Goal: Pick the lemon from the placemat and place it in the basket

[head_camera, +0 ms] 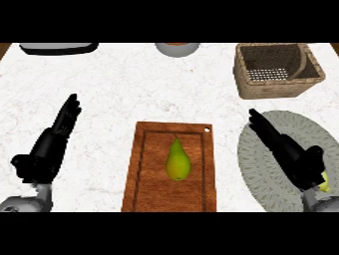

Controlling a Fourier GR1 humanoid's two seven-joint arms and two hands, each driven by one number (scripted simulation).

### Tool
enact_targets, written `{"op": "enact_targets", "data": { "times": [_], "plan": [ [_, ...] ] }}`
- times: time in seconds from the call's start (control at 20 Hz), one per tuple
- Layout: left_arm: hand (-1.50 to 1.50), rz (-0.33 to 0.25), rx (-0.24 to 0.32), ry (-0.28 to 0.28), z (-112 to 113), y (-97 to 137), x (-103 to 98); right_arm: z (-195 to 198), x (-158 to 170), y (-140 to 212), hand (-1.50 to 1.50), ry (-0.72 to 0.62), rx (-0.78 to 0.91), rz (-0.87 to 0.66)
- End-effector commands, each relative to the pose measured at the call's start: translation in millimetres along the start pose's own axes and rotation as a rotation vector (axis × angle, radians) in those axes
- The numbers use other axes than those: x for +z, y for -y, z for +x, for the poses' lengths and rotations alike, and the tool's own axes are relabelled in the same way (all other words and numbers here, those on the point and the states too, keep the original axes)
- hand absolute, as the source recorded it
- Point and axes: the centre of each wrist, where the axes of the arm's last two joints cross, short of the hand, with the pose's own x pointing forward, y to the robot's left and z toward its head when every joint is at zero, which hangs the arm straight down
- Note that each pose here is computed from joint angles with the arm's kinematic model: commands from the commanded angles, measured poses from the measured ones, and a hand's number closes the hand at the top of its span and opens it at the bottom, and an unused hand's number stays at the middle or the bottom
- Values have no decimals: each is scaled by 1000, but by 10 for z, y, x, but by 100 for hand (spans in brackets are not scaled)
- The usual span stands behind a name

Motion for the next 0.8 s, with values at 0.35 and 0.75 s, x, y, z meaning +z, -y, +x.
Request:
{"op": "enact_targets", "data": {
  "times": [0.35, 0.75],
  "plan": [
    [0, 194, 194, -35, -65, 26, 68, 501, 383, 366, 150, 1015, -205, 46],
    [0, 197, 201, 7, 24, 55, 153, -512, 1558, 297, -150, 853, -87, -463]
  ]
}}
